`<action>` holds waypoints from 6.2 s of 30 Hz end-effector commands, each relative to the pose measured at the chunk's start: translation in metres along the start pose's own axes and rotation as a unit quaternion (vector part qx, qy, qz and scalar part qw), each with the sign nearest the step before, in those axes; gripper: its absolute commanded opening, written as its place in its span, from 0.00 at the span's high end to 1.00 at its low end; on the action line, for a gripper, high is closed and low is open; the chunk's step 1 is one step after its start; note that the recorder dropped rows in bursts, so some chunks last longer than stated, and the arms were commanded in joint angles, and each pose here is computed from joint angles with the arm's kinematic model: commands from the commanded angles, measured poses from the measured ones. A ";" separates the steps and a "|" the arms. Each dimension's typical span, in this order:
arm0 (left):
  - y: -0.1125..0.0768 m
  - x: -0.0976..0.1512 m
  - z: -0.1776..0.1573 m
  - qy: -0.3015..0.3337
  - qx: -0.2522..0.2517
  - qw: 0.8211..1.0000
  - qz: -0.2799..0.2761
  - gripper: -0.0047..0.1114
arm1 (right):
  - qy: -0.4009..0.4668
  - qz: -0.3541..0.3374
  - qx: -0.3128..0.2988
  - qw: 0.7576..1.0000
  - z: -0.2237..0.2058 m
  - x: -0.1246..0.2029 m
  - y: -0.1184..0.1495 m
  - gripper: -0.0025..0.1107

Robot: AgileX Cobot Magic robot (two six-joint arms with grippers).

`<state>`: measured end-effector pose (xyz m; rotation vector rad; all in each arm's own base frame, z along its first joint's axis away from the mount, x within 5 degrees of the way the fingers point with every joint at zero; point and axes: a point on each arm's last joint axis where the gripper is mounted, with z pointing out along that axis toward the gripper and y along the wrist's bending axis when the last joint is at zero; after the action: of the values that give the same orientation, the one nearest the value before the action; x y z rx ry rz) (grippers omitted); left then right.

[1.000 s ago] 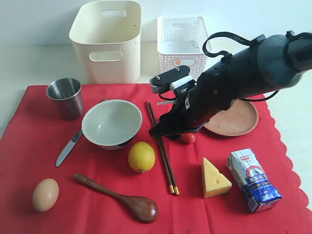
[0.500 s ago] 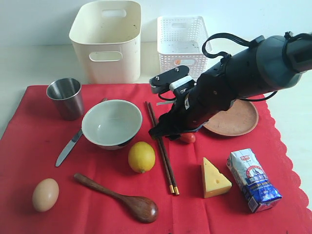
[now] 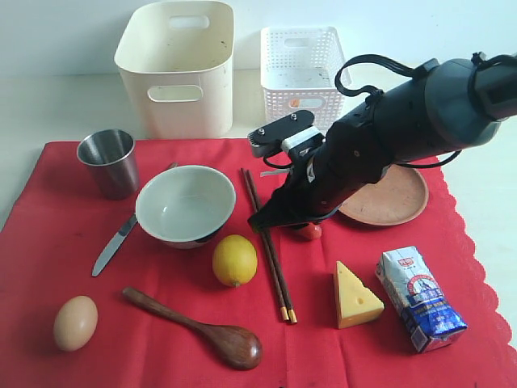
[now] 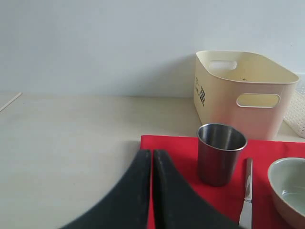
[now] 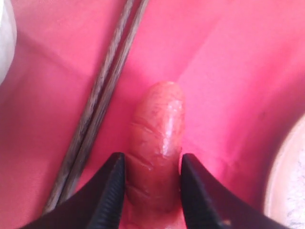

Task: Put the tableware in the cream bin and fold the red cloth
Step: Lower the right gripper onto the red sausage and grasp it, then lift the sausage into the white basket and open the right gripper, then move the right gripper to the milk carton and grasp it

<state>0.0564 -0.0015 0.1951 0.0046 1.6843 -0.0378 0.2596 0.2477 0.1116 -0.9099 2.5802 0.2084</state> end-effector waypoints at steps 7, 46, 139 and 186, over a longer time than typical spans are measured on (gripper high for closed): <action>0.000 0.000 -0.001 -0.004 -0.001 1.000 -0.003 0.93 | 0.002 -0.010 0.001 1.000 0.000 0.001 0.001 0.98; 0.000 0.000 -0.001 -0.004 -0.001 1.000 -0.003 0.93 | -0.282 -0.044 0.042 0.957 -0.070 -0.094 -0.056 0.98; 0.000 0.000 -0.001 -0.004 -0.001 1.000 -0.003 0.93 | -0.057 0.123 -0.030 0.990 -0.196 0.009 -0.065 0.51; 0.000 0.000 -0.001 -0.004 -0.001 1.000 -0.003 0.93 | 0.129 0.081 -0.002 0.988 -0.072 0.120 -0.051 0.37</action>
<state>0.0564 -0.0015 0.1951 0.0046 1.6843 -0.0378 0.1825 0.1223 0.1367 -0.6952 2.8968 0.2047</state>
